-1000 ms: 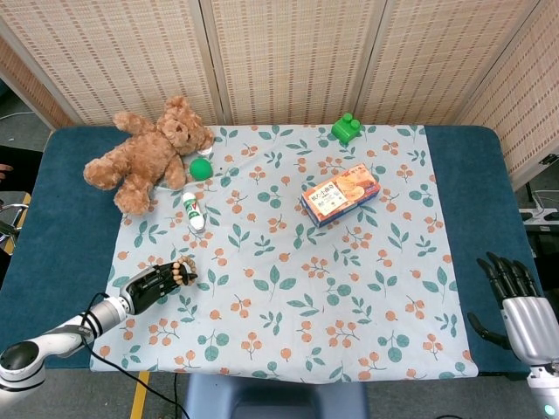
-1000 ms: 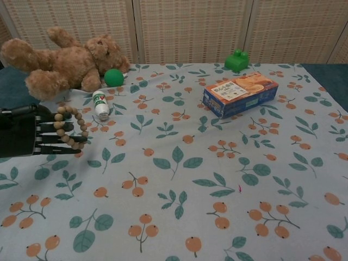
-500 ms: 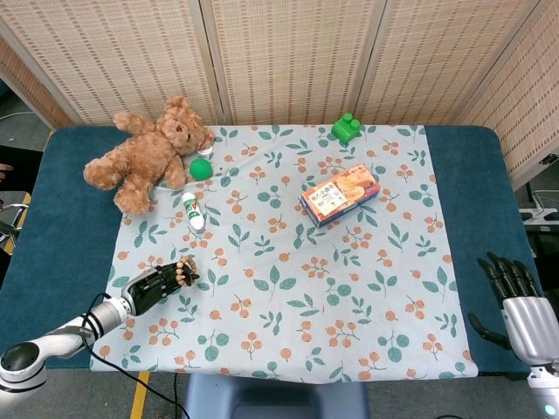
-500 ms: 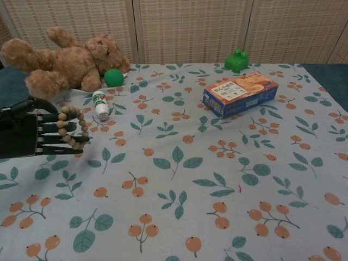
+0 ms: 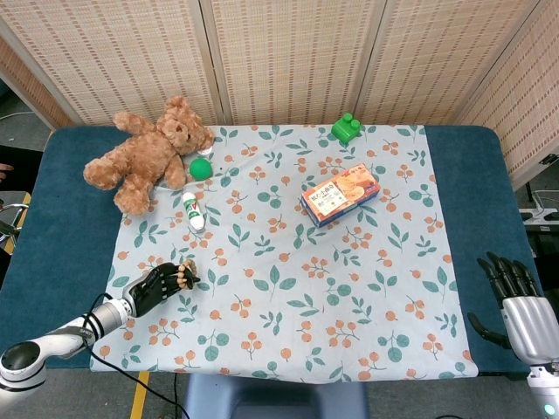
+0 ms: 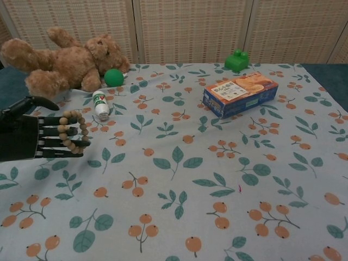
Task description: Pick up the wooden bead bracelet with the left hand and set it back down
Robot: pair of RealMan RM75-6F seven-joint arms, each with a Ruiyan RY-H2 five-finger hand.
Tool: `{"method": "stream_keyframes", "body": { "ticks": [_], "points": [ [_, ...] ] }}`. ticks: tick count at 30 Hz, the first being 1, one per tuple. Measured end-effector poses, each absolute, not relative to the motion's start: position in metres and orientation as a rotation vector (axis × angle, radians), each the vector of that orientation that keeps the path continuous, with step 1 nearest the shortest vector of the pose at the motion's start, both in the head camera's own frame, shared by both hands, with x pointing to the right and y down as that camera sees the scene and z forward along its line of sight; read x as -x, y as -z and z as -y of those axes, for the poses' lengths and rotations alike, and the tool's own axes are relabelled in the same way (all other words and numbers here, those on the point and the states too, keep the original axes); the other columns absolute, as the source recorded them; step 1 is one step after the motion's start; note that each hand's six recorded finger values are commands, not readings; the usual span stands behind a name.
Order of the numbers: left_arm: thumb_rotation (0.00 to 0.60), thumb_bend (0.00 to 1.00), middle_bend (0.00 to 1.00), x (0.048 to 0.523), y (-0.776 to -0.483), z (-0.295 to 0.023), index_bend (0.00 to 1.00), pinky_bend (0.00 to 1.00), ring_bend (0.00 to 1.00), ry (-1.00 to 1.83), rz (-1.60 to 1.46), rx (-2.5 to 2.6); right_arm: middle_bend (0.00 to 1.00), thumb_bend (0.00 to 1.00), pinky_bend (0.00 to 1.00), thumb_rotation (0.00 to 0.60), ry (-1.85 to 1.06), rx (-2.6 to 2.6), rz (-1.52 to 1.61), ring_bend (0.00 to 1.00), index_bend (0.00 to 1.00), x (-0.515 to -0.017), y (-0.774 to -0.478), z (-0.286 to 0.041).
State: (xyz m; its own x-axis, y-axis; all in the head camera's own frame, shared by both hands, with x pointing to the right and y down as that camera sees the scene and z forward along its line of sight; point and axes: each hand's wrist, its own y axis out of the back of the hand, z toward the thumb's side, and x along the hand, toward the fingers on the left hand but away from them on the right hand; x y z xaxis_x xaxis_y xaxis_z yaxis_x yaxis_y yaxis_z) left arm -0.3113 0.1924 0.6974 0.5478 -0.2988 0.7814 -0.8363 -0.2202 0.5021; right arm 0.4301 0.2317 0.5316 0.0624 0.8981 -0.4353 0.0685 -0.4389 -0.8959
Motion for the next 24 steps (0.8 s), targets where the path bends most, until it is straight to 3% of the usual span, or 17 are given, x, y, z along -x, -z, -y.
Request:
{"method": "stream_keyframes", "body": {
  "ticks": [4,15,22,24],
  "points": [
    [0.409,0.6,0.53,0.3124,-0.6983,-0.1932,0.47,0.0,0.17,-0.668,0.944,-1.775,0.0,0.24,0.0,0.539,-1.458,1.622,0.985,0.0,0.0,-0.4301,-0.5313,-0.2321],
    [0.424,0.6,0.53,0.314,-0.6994,-0.1931,0.48,0.0,0.17,-0.667,0.953,-1.749,0.0,0.24,0.0,0.54,-1.458,1.621,0.984,0.0,0.0,-0.4296,-0.5317,-0.2321],
    [0.576,0.68,0.55,0.3142,-0.7007,-0.1949,0.5,0.0,0.17,-0.684,0.95,-1.748,0.0,0.24,0.0,0.539,-1.457,1.618,0.988,0.0,0.0,-0.4301,-0.5309,-0.2321],
    [0.593,0.71,0.55,0.3136,-0.7003,-0.1955,0.5,0.0,0.17,-0.692,0.943,-1.758,0.0,0.24,0.0,0.539,-1.456,1.618,0.989,0.0,0.0,-0.4301,-0.5305,-0.2322]
  ]
}}
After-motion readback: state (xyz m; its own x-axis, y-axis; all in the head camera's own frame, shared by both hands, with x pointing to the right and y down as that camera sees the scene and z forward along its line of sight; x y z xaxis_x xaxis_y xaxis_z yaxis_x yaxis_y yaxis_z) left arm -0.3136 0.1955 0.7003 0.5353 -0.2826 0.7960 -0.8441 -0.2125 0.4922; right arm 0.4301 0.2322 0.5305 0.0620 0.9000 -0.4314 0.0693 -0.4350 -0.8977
